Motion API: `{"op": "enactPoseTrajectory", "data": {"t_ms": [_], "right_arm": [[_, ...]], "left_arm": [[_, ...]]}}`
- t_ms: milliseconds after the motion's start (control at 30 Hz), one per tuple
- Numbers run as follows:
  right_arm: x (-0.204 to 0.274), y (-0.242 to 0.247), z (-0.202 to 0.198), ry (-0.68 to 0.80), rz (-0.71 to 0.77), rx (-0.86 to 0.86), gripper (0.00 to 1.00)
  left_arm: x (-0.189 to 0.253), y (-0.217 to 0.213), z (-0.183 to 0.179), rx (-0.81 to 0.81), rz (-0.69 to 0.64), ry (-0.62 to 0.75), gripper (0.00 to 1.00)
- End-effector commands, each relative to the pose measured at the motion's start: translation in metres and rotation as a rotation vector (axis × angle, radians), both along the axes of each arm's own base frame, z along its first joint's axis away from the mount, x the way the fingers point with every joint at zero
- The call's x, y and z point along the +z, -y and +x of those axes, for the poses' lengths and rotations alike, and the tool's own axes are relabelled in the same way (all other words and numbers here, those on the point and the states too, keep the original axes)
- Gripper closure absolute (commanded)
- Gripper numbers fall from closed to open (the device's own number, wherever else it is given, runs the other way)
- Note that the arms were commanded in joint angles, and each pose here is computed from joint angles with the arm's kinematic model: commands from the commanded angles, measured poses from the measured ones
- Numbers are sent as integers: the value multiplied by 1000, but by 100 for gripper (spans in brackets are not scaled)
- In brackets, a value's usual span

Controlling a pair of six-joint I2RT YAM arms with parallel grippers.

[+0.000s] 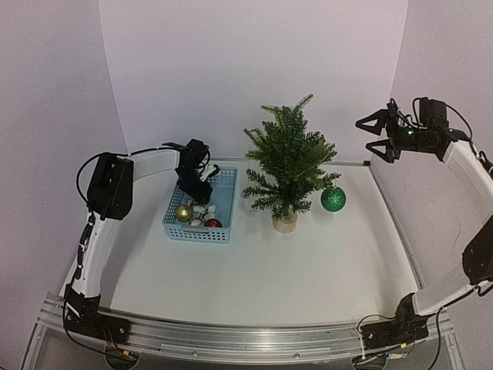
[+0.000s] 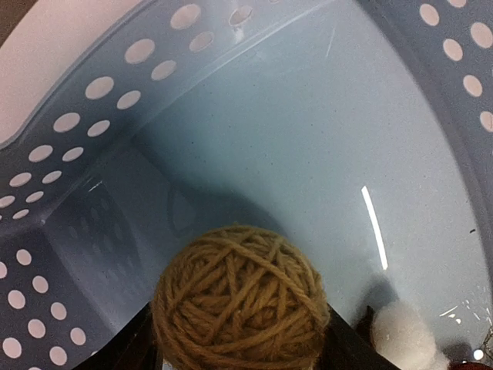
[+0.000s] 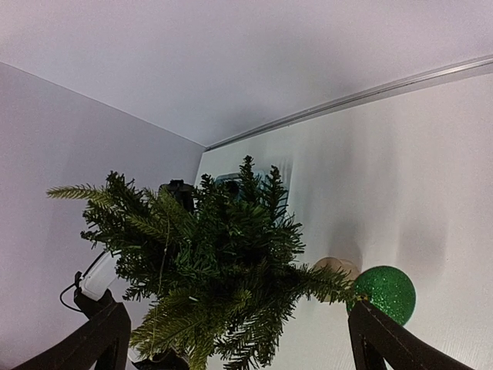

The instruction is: Decorate the small christmas tree

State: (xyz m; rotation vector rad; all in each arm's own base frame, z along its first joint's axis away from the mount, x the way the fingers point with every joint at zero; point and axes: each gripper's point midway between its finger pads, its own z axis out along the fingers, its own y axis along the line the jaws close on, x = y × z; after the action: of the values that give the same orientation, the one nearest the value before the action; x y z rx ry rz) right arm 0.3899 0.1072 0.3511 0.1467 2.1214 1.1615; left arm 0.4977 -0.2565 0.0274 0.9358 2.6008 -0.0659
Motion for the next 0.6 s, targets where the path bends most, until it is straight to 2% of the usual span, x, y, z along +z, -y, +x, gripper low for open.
{"op": "enactPoseTrajectory", "data": {"t_ms": [0,167,267,400,567], "right_arm": [[13,-3,-6,47,9,13,2],[13,-4,-6,49,9,15,2],[14,-4,-6,51,10,18,2],[14,-5,-6,50,14,23,2],[28,-10,-10,78,38,57,2]], "left_arm": [[29,6,21,10,-42,99,34],[30,9,25,9,-52,104,32],[31,10,26,12,-56,104,39],[40,14,25,-3,-84,109,55],[66,19,20,-37,-130,119,65]]}}
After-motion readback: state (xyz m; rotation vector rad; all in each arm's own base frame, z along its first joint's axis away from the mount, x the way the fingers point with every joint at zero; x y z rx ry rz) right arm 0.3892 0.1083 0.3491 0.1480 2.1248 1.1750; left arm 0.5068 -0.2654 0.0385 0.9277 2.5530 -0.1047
